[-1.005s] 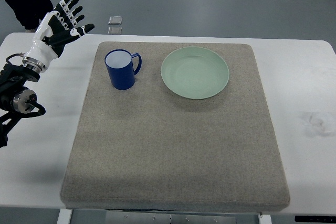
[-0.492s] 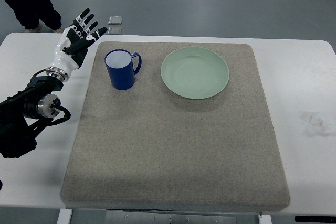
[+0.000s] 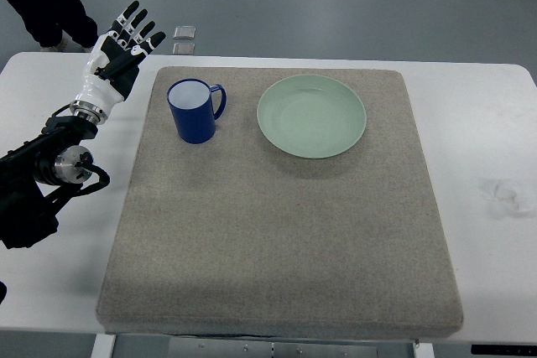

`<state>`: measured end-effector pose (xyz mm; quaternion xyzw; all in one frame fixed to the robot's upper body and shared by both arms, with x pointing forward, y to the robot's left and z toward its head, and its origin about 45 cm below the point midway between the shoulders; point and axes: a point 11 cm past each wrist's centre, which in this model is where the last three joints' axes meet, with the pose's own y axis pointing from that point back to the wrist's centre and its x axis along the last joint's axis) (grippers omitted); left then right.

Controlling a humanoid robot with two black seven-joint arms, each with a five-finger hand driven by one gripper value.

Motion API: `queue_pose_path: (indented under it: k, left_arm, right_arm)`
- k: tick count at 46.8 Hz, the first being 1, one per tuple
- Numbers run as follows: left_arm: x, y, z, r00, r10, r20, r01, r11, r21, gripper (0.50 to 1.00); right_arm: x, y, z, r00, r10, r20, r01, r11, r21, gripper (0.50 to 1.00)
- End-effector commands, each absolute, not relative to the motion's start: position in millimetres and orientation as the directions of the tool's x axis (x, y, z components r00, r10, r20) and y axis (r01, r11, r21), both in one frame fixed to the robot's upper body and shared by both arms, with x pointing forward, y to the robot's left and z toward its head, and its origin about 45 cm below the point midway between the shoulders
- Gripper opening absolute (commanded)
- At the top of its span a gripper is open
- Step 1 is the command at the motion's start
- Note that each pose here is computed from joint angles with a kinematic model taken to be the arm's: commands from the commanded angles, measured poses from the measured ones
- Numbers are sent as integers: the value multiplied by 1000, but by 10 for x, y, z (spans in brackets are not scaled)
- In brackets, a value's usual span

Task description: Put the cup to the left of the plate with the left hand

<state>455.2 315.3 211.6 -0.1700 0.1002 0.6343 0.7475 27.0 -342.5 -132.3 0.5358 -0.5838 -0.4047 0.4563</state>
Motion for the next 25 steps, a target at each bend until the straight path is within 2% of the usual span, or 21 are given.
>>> queue_pose_path:
  k: [1, 25]
  left_arm:
    - [4551, 3151, 2113, 175, 915, -365, -982, 138, -126, 996]
    - [4531, 3011, 2051, 189, 902, -387, -981, 155, -119, 994]
  right_arm:
    - [271, -3425, -1323, -9, -995, 99, -256, 98, 962, 932]
    - [270, -3369, -1330, -5, -997, 75, -255, 74, 964, 932]
